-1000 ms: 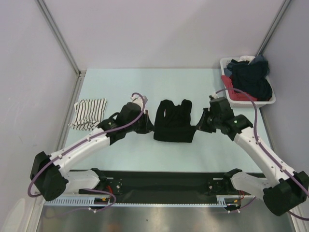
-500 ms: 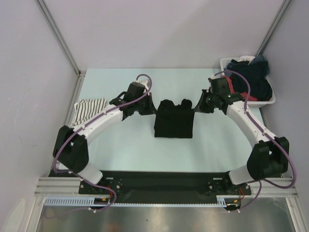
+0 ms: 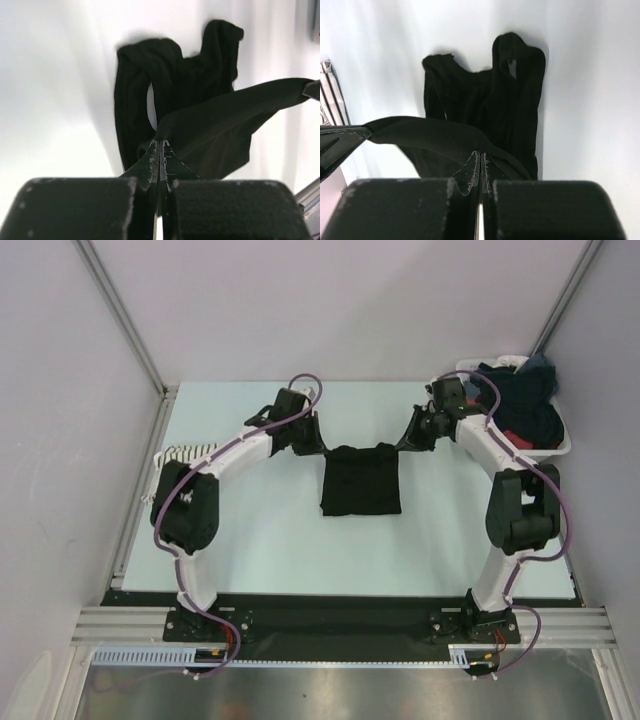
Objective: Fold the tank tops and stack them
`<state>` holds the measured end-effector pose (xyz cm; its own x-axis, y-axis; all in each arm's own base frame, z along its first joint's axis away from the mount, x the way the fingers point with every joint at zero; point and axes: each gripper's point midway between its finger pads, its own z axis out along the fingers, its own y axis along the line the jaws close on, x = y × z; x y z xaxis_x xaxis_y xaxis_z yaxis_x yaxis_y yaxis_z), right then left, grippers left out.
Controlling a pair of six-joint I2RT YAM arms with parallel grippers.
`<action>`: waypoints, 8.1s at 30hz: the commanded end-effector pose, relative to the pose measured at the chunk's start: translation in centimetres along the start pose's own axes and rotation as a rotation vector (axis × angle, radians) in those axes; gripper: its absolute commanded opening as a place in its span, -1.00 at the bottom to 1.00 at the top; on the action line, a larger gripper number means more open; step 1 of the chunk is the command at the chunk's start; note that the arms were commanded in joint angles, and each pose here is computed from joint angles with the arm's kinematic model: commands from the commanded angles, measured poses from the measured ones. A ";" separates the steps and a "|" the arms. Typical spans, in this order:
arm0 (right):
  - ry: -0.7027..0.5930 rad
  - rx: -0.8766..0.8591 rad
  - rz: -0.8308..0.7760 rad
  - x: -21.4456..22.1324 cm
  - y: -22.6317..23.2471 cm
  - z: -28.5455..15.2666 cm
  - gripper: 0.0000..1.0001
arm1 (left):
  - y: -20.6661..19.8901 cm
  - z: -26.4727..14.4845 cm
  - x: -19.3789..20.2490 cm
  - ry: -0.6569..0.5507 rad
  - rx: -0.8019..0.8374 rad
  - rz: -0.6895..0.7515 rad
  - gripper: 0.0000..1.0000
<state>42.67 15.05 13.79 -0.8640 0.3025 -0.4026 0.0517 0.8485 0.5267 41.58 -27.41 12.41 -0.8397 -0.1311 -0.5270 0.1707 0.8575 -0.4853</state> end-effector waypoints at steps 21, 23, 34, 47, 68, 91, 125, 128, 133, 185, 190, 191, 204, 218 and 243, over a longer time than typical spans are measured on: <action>-0.102 0.051 0.063 -6.9 -2.4 7.7 0.24 | 5.0 6.3 -7.8 -0.085 -0.086 -0.032 0.70; -0.136 0.057 0.036 -7.4 -2.1 6.6 0.37 | 4.8 5.0 -8.9 -0.137 -0.095 -0.016 0.82; -0.125 0.012 -0.048 -5.2 -2.2 5.6 -0.29 | 0.1 0.9 -7.7 -0.200 0.071 0.126 0.21; 0.006 -0.352 0.045 -2.8 1.8 9.4 -1.00 | -3.6 6.8 -4.2 -0.024 0.351 0.019 -0.99; -0.020 -0.362 0.119 -4.9 -0.7 12.7 -0.99 | 2.3 9.1 -8.7 -0.167 0.232 -0.094 -0.85; 0.163 -0.542 0.080 11.9 1.1 6.0 -0.96 | -4.5 2.0 8.3 0.037 0.413 -0.039 -0.78; -0.091 0.157 -0.047 2.3 -5.3 4.9 0.24 | 3.4 0.7 2.6 -0.140 -0.095 0.034 0.55; -0.088 0.195 -0.060 1.3 -5.6 6.0 0.23 | 3.5 1.8 2.5 -0.115 -0.109 0.037 0.54; -0.075 0.200 -0.064 2.1 -5.7 6.4 0.17 | 4.9 0.9 1.9 -0.137 -0.191 0.063 0.54; -0.072 0.143 -0.040 4.1 -5.6 6.7 0.08 | 29.7 -10.0 2.0 0.024 -0.999 -0.027 -0.99; -0.063 0.142 -0.034 4.3 -5.7 7.0 0.06 | 27.3 -9.6 1.7 -0.013 -0.928 -0.005 -0.99; -0.062 0.142 -0.031 4.3 -5.7 6.9 0.06 | 26.7 -9.4 1.8 -0.017 -0.918 0.005 -0.99; -0.105 0.158 -0.023 3.7 -6.1 6.2 0.06 | 10.3 -3.2 4.5 -0.113 -0.609 0.146 -0.86; -0.187 0.102 -0.073 2.8 -2.7 4.0 -0.04 | 2.9 -8.9 8.2 -0.205 -0.379 0.190 0.43; 0.011 -0.737 0.031 7.9 24.5 13.1 -1.00 | 8.1 -4.2 6.2 -0.240 0.008 -0.173 -0.94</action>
<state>43.05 41.09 9.94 -0.8799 0.2730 -0.3889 -0.2197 0.4919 0.8425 35.21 -18.72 8.15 -0.7269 -0.3355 -0.5992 0.0318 0.8552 -0.5173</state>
